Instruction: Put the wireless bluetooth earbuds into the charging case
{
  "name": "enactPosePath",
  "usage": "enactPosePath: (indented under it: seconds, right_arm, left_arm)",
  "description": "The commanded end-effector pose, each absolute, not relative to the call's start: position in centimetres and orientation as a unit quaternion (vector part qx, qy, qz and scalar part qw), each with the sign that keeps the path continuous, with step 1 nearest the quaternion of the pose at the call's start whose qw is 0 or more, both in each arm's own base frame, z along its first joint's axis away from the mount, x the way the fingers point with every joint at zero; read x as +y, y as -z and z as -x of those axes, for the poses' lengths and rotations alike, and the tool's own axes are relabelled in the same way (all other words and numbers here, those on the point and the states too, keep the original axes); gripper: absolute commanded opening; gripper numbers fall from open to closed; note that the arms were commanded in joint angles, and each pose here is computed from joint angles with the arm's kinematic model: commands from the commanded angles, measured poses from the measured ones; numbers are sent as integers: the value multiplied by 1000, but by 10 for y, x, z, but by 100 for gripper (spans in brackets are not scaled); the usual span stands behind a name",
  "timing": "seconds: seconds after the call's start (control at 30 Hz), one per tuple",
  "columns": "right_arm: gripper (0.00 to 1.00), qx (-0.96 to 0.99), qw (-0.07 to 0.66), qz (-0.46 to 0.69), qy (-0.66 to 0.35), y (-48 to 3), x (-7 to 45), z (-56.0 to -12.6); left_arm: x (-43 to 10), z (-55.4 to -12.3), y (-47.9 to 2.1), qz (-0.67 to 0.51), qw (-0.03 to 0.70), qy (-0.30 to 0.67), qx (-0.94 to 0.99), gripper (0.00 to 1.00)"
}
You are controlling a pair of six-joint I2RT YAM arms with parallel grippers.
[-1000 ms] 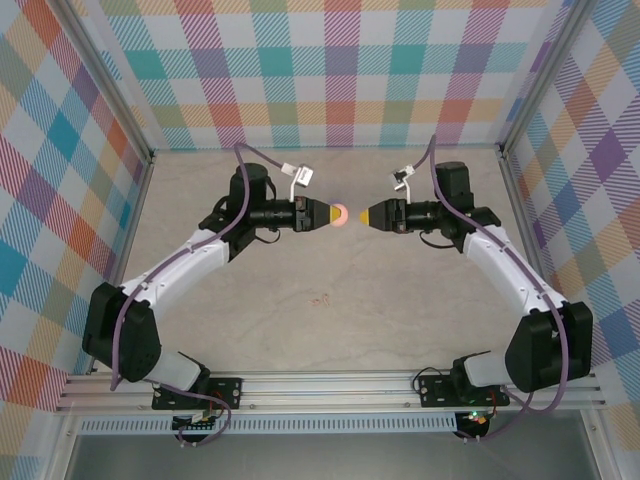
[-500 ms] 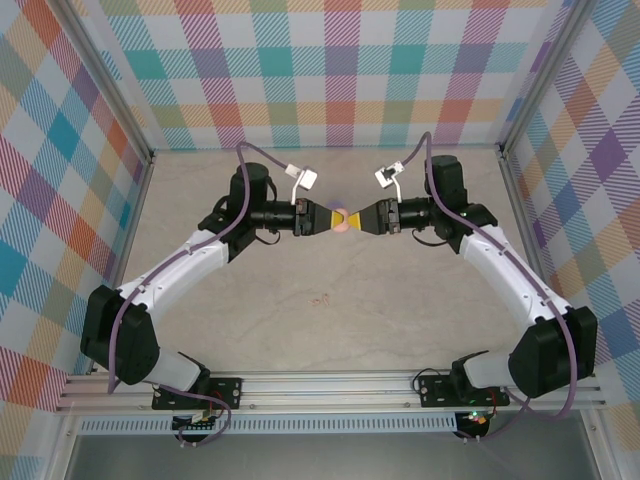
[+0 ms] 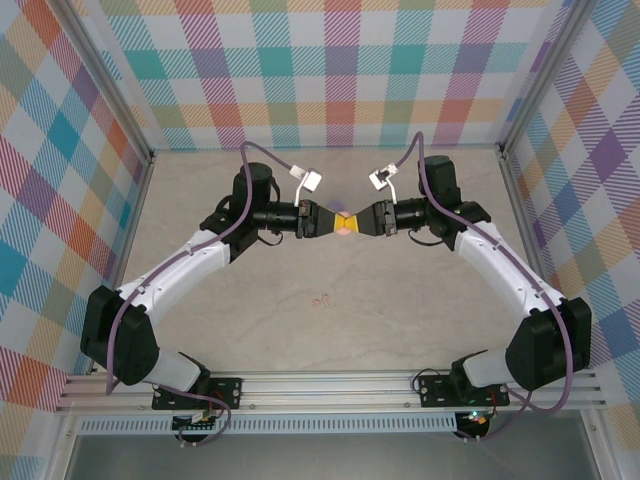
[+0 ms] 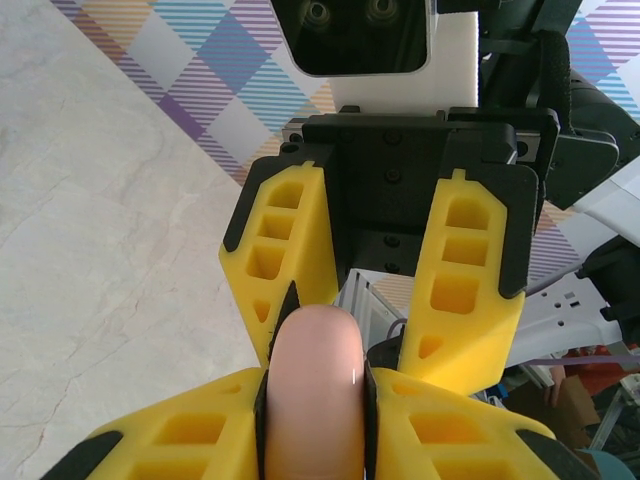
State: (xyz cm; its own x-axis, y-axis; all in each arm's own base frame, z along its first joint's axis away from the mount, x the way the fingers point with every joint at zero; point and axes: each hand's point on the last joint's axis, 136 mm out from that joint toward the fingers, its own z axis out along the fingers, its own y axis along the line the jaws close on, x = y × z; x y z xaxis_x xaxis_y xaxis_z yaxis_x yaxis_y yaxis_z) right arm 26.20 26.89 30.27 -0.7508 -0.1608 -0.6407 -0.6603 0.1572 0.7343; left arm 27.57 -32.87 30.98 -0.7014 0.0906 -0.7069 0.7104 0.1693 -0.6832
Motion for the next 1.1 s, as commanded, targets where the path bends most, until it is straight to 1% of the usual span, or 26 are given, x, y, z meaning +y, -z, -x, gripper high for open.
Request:
enactPosePath:
  seconds: [0.0,0.23,0.37,0.47,0.6,0.93,1.07]
  right_arm:
    - [39,701,219,319,-599,-319,276,-253]
    - [30,699,212,324,-601,-316,278,-250]
    - [24,706,216,319,-594,-313,278,-253]
    - [20,716,226,311,-582,-310,277,-258]
    - [19,725,240,301,-572,-310,276,-264]
    - [19,725,259,288,-569,-318,271,-272]
    - [19,724,263,286,-570,-321,270,-273]
  left_arm:
    - [-332,-266,-336,-308,289,586,692,28]
    - [-332,-269,-335,-304,291,585,694,27]
    - [-333,-270,-336,-303,290,586,694,27]
    - [-333,-269,-337,-303,291,586,693,31]
    - [-332,-266,-341,-305,291,587,691,36]
    - [-328,-256,-340,-318,282,587,689,39]
    - [-327,-250,-340,-323,277,590,685,42]
